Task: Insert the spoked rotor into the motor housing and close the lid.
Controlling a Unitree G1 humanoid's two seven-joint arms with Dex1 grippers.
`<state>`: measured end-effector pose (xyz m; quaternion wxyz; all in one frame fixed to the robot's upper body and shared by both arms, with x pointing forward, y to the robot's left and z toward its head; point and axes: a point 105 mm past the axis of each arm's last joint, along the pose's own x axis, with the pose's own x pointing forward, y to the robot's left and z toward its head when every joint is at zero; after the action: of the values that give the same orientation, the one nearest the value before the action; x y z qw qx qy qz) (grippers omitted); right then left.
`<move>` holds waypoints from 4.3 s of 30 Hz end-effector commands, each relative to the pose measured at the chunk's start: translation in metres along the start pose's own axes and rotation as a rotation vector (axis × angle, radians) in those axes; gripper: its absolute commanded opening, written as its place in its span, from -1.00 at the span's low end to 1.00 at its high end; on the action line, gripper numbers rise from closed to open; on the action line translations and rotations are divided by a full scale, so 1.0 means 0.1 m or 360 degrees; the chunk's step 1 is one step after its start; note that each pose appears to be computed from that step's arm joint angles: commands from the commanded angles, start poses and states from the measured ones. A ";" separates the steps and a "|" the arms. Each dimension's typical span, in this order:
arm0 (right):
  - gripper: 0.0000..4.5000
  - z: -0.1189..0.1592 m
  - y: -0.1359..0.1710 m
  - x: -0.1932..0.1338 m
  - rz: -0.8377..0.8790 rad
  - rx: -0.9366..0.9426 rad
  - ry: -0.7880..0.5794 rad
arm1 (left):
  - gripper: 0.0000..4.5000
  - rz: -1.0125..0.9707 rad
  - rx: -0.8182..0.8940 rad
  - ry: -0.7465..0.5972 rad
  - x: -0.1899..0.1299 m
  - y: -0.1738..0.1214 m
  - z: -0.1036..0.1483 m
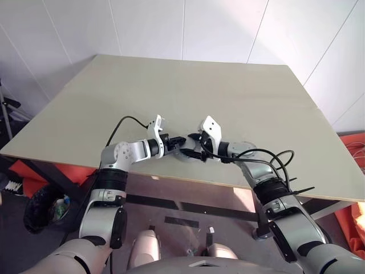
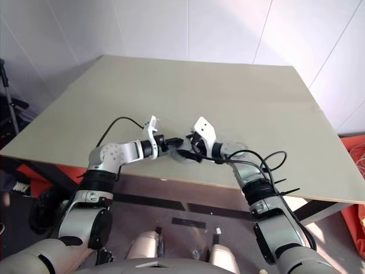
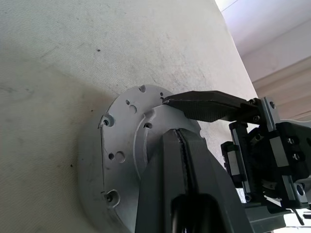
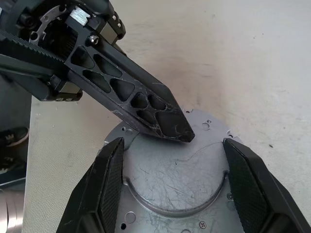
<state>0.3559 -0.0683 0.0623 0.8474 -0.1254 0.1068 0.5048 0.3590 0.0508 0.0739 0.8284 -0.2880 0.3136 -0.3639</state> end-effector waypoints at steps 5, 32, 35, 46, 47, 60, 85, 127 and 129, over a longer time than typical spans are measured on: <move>0.72 -0.23 -0.10 -0.10 -0.0075 0.0094 0.0165 | -1.00 0.0072 -0.0035 0.0063 -0.03 0.10 -0.07; 0.98 0.83 -0.36 -0.30 -0.0135 0.0446 -0.0591 | -1.00 0.0033 -0.0055 0.0115 -0.03 0.09 -0.10; 0.98 0.84 -0.37 -0.31 -0.0146 0.0468 -0.0585 | -1.00 0.0033 -0.0053 0.0113 -0.03 0.09 -0.09; 0.98 0.38 -0.65 -0.44 -0.0424 0.1033 -0.0227 | -1.00 0.0024 -0.0061 0.0119 -0.06 0.09 -0.10; 0.98 0.35 -0.61 -0.45 -0.0394 0.1099 -0.0195 | -1.00 0.0024 -0.0062 0.0120 -0.06 0.10 -0.10; 0.98 0.07 -0.21 -0.64 -0.0210 0.1325 0.0094 | -1.00 0.0033 -0.0053 0.0113 -0.08 0.11 -0.11; 0.98 -0.12 0.02 -0.35 -0.0135 0.2090 0.0201 | -1.00 0.0068 -0.0034 0.0082 -0.12 0.16 -0.08; 0.57 0.62 0.17 0.13 0.0248 0.2048 -0.0181 | -1.00 0.0108 -0.0023 0.0048 -0.13 0.20 -0.05; 0.30 0.63 0.17 0.13 0.0253 0.2044 -0.0187 | -1.00 0.0108 -0.0022 0.0047 -0.13 0.20 -0.05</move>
<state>0.3473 -0.0544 0.0686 0.7361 0.4302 0.4108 0.3231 0.3650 0.0747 0.0833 0.8425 -0.2849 0.2924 -0.3514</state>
